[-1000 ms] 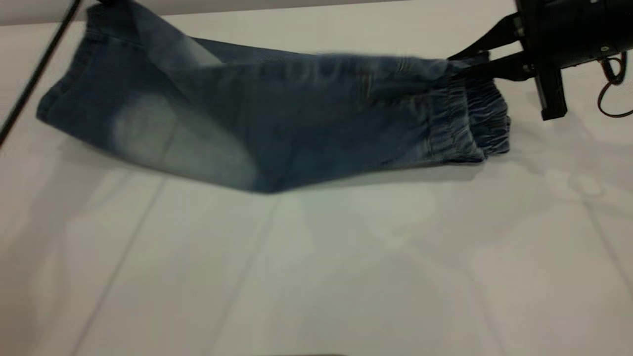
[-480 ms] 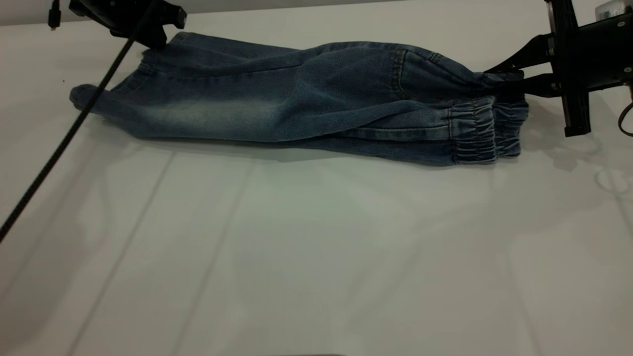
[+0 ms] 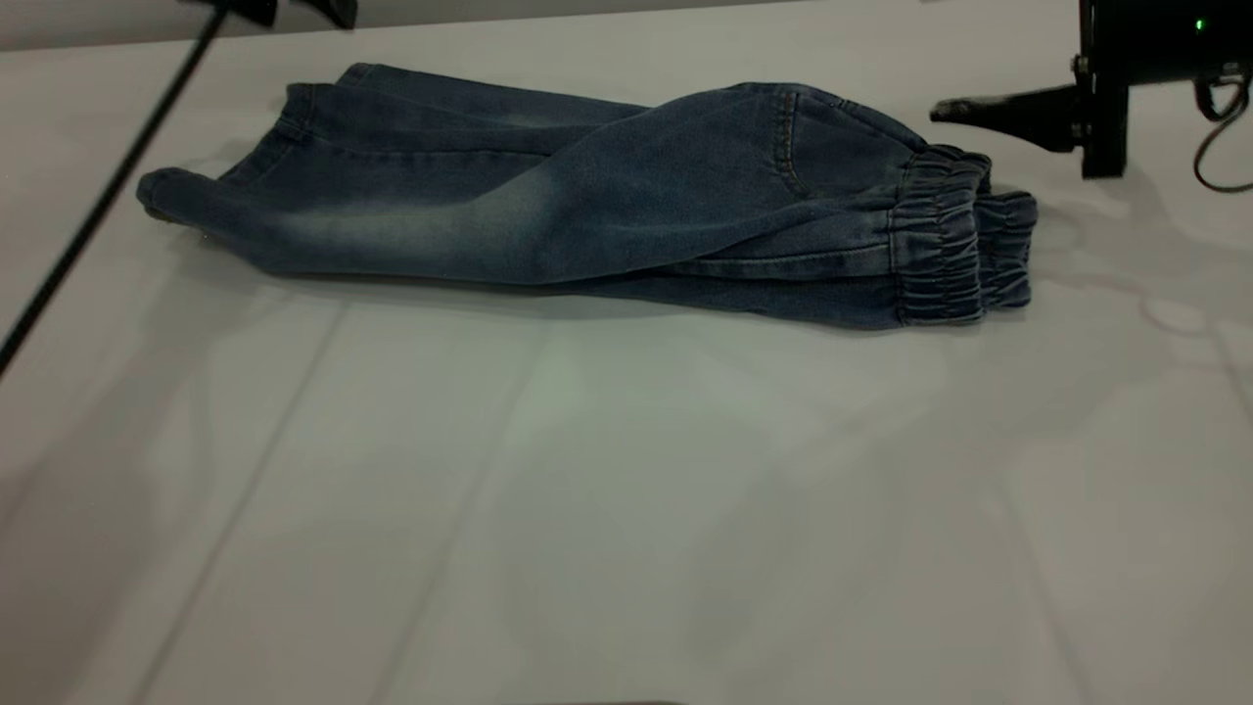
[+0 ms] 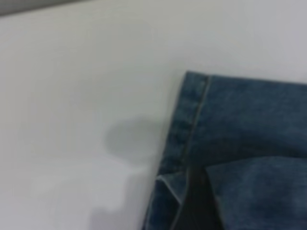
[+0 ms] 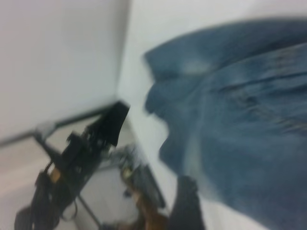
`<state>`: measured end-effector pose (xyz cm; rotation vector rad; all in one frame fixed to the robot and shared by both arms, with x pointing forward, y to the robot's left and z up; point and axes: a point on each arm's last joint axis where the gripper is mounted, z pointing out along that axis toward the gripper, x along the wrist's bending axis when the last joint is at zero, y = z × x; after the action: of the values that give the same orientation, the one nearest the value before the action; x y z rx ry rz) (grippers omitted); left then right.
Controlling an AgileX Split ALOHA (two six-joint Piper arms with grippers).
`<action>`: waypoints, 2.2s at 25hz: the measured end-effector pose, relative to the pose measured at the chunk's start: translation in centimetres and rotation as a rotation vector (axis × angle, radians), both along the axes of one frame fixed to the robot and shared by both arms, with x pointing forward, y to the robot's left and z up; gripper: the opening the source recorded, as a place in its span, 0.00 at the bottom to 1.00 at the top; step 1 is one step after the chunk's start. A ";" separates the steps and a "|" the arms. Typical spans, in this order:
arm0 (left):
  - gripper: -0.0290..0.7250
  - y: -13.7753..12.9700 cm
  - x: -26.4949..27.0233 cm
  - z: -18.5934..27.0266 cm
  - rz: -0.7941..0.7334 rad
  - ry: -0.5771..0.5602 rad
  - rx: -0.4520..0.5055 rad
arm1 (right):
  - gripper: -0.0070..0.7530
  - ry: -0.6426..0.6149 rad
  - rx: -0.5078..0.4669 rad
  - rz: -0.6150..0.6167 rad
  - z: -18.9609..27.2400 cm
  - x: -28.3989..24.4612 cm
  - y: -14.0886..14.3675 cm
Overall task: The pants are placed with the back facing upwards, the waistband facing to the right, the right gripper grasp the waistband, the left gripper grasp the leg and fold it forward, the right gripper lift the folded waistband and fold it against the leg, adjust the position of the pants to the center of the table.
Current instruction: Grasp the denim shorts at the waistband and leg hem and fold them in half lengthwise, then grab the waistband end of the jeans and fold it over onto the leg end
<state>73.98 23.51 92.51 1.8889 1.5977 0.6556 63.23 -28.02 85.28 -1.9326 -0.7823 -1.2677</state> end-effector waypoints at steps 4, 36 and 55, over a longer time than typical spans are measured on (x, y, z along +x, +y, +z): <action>0.71 -0.9 -0.8 2.6 -0.043 0.007 0.017 | 0.77 -0.001 -0.032 0.101 -0.1 -0.7 0.4; 0.65 -6.0 -3.2 3.2 -0.206 0.130 0.027 | 0.48 0.261 -0.420 0.095 -3.8 -1.5 2.0; 0.65 -19.4 -8.0 -5.5 -0.526 0.216 0.107 | 0.07 -0.232 -0.482 0.209 4.7 -0.5 2.5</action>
<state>66.00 4.13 86.99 2.3943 1.1161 0.3207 62.70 -25.49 89.96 -2.0142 -1.4810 -1.2682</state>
